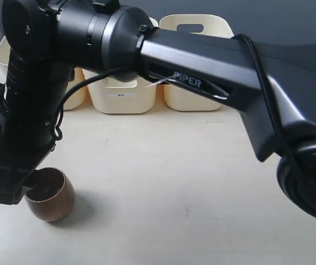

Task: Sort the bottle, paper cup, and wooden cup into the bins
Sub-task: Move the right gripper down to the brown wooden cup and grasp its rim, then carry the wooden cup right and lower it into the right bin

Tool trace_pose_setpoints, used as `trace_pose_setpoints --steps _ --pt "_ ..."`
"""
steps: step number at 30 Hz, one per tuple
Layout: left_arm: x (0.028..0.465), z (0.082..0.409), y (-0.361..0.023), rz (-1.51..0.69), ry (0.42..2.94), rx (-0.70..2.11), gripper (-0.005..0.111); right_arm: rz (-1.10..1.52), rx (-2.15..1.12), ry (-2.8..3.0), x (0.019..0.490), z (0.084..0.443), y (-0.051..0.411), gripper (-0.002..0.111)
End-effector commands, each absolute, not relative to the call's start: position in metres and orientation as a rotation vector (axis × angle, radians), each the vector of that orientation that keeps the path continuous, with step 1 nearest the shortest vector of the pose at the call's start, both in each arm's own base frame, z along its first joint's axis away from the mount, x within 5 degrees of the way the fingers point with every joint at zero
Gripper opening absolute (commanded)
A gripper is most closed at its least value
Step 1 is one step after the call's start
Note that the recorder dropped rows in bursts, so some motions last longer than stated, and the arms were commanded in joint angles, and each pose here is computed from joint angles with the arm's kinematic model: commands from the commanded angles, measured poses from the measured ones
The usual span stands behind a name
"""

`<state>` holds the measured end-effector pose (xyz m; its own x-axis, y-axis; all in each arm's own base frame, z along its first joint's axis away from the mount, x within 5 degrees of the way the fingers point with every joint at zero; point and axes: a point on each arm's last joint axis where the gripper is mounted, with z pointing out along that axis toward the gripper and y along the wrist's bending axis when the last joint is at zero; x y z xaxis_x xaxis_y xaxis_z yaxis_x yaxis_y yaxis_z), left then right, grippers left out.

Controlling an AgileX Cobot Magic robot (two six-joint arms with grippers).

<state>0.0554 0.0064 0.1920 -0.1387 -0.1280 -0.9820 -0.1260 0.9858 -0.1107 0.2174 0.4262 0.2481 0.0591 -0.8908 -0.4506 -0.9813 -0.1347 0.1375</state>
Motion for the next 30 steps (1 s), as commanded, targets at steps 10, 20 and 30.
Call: trace_pose_setpoints --steps 10,20,30 --pt "0.055 0.192 0.006 -0.005 1.705 -0.187 0.000 0.651 -2.159 2.000 0.221 0.212 0.432 0.058" --pt "0.055 0.192 0.006 -0.005 1.705 -0.187 0.000 0.647 -2.168 2.079 0.223 0.185 0.436 0.058" --pt "0.055 0.192 0.006 -0.005 1.705 -0.187 0.000 0.582 -2.170 2.119 0.226 0.174 0.435 0.029"
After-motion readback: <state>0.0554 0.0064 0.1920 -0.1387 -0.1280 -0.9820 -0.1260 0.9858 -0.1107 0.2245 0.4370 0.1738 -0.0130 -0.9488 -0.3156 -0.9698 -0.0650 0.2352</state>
